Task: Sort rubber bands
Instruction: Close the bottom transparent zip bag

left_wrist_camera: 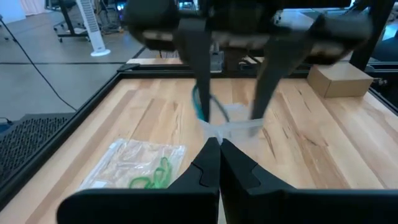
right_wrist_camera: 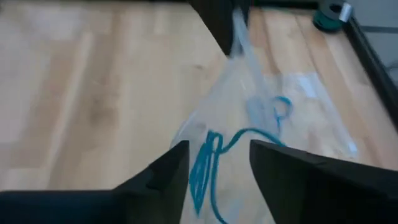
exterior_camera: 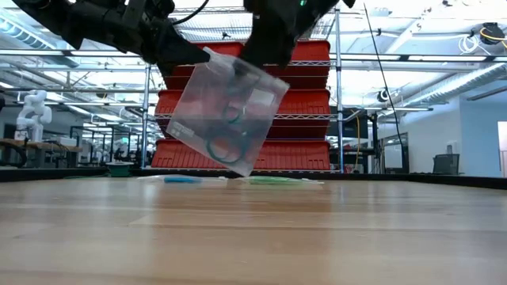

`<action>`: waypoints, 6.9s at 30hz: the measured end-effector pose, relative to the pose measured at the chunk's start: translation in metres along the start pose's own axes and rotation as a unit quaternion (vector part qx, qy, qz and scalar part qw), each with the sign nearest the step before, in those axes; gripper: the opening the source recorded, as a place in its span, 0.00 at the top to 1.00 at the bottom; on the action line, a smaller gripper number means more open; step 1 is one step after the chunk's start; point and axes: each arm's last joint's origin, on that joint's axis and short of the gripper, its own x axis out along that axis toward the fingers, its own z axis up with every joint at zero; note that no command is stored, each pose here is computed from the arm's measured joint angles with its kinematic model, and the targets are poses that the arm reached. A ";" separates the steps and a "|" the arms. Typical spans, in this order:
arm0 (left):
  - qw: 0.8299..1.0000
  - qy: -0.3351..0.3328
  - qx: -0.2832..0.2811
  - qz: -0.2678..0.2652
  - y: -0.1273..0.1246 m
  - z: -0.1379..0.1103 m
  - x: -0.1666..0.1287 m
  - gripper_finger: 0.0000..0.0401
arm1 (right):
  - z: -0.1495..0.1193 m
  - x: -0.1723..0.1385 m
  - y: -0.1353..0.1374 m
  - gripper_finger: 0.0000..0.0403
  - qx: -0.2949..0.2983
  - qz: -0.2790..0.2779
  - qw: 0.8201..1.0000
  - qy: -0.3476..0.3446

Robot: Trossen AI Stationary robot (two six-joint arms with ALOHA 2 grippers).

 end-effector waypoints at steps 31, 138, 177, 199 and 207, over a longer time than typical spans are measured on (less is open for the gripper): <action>0.989 0.108 0.021 0.099 0.000 -0.005 -0.003 1.00 | -0.068 -0.037 0.026 0.48 0.082 -0.016 0.982 0.172; 0.984 0.145 -0.076 -0.078 -0.046 0.024 0.021 0.79 | -0.038 0.001 0.087 1.00 -0.090 -0.104 0.986 0.091; 0.986 0.133 -0.050 0.085 -0.068 0.010 0.063 0.46 | -0.017 0.008 0.071 1.00 -0.048 -0.114 0.992 0.001; 0.983 0.176 -0.020 0.054 -0.070 0.006 0.069 0.98 | -0.008 -0.020 0.071 0.92 -0.076 -0.108 0.991 -0.011; 0.985 0.165 -0.021 0.036 -0.069 0.015 0.061 0.99 | -0.019 -0.079 0.058 0.81 -0.054 -0.113 0.990 0.062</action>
